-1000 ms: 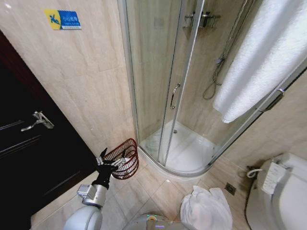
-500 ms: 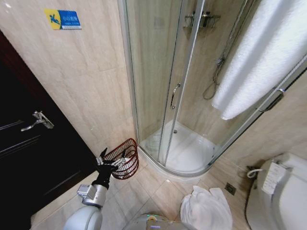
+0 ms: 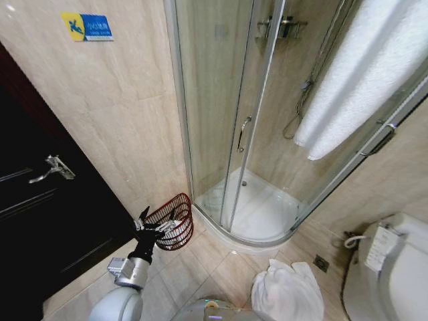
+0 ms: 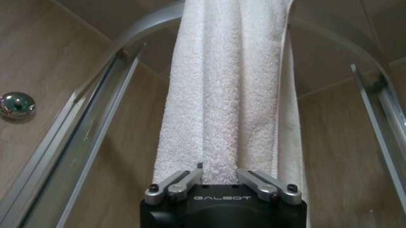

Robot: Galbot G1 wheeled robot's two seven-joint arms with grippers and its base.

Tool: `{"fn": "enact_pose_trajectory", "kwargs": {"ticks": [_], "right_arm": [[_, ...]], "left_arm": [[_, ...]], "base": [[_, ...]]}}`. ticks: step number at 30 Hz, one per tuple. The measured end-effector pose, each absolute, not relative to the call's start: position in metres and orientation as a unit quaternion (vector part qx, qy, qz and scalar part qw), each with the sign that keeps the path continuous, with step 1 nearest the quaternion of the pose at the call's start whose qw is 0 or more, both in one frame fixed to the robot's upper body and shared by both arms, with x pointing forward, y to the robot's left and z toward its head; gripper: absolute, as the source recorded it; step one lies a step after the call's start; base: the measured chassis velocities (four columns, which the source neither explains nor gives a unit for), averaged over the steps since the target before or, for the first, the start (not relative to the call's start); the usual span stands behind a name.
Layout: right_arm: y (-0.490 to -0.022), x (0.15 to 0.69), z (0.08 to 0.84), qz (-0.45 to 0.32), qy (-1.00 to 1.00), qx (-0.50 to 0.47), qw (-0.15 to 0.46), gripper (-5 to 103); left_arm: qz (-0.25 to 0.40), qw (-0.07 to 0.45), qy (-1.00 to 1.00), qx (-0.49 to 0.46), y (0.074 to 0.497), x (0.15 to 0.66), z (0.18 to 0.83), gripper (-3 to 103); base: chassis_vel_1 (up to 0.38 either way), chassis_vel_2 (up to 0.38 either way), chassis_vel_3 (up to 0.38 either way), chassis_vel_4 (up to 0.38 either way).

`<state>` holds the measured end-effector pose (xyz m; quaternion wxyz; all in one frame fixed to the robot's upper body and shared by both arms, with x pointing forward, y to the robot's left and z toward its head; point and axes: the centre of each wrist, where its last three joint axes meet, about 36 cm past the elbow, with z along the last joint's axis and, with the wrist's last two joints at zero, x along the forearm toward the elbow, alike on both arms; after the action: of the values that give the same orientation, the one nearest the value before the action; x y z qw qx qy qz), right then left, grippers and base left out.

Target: Discard the used towel into the hamper.

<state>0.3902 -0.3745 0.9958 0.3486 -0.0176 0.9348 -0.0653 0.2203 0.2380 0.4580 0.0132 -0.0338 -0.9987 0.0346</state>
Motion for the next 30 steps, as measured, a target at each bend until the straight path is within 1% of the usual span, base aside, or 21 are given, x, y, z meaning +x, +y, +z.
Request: {"fn": "enact_pose_trajectory", "kwargs": {"ticks": [1,2,14,22,27,30], "right_arm": [[-0.375,0.390,0.996,-0.065,0.935,-0.017,0.349,5],[-0.376,0.389,0.996,-0.065,0.935,-0.018,0.349,5],[-0.378,0.372,0.983,-0.059,0.933,-0.035,0.353,5],[-0.363,0.333,0.940,-0.049,0.933,-0.067,0.349,5],[-0.358,0.319,0.918,-0.045,0.933,-0.073,0.350,5],[-0.352,0.305,0.891,-0.043,0.930,-0.078,0.356,5]], "left_arm": [[0.035,0.013,-0.999,-0.034,0.238,0.220,0.458,100],[0.035,0.013,-0.999,-0.034,0.238,0.220,0.458,100],[0.035,0.013,-0.999,-0.034,0.238,0.220,0.458,100],[0.035,0.013,-0.999,-0.034,0.238,0.220,0.458,100],[0.035,0.013,-0.999,-0.034,0.238,0.220,0.458,100],[0.035,0.013,-0.999,-0.034,0.238,0.220,0.458,100]], "base": [[0.000,0.000,0.000,0.000],[0.000,0.000,0.000,0.000],[0.000,0.000,0.000,0.000],[0.000,0.000,0.000,0.000],[0.000,0.000,0.000,0.000],[0.000,0.000,0.000,0.000]]}}
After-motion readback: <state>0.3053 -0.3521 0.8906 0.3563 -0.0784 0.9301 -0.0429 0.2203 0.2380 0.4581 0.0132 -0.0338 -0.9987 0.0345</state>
